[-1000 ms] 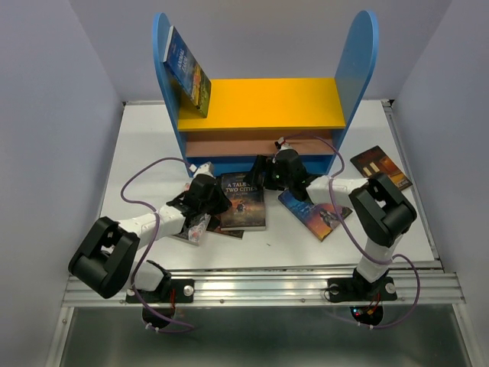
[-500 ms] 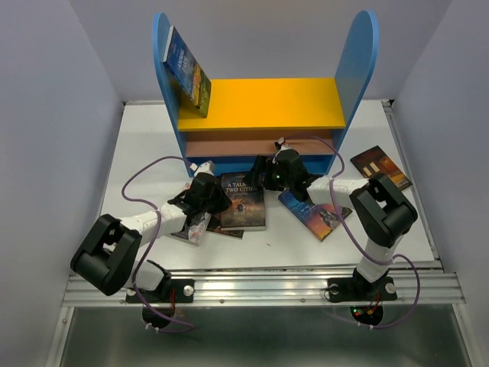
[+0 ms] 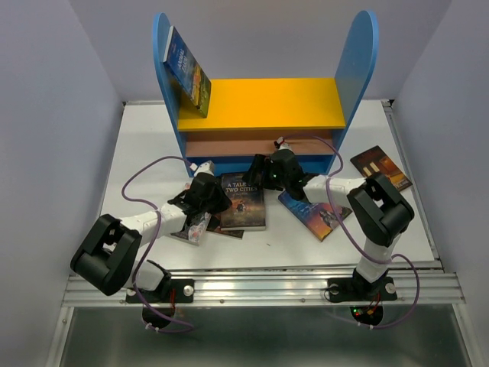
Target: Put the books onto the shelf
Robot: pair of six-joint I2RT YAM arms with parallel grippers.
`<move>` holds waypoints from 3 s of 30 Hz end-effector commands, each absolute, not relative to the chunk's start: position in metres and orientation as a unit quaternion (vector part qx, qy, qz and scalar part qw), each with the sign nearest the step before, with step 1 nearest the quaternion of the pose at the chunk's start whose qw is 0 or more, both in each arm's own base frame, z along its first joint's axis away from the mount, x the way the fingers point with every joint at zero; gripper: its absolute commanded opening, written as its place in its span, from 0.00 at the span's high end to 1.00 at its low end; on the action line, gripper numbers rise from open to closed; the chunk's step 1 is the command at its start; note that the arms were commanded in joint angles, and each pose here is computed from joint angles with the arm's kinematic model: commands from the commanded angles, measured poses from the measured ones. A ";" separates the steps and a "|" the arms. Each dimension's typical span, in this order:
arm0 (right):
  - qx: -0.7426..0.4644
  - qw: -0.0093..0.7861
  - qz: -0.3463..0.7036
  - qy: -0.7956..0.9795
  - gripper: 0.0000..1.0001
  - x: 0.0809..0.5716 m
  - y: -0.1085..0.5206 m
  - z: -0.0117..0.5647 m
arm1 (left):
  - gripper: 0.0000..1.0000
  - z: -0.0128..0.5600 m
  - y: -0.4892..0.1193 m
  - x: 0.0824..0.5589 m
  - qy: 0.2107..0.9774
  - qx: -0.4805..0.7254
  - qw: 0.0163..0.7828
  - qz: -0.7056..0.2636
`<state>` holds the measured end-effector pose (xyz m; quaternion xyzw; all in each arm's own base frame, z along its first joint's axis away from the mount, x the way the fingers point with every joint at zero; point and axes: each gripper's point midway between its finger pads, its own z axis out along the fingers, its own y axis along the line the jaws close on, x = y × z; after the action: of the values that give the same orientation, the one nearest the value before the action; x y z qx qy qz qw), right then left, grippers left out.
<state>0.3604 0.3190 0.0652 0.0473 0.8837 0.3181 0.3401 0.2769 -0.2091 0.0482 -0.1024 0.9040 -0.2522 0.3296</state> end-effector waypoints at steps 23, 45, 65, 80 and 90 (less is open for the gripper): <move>0.110 0.153 0.154 0.970 0.03 0.272 0.250 -0.042 | 0.82 0.035 -0.203 0.276 0.921 -0.104 0.307 -0.218; 0.025 0.178 0.243 0.953 0.04 0.254 0.280 0.003 | 0.83 0.035 -0.200 0.270 0.912 -0.116 0.317 -0.233; 0.048 0.178 0.278 0.943 0.18 0.269 0.306 -0.005 | 0.86 0.033 -0.208 0.267 0.908 -0.110 0.312 -0.257; 0.033 0.228 0.291 0.928 0.99 0.278 0.304 0.020 | 0.81 0.043 -0.220 0.273 0.901 -0.100 0.320 -0.274; 0.005 0.289 0.303 0.908 0.99 0.274 0.289 0.064 | 0.23 0.097 -0.228 0.279 0.873 -0.073 0.367 -0.312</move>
<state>0.2830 0.3022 0.0578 0.0390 0.9059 0.3236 0.2703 0.2753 -0.2256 0.0659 -0.0910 0.8886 -0.2972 0.3373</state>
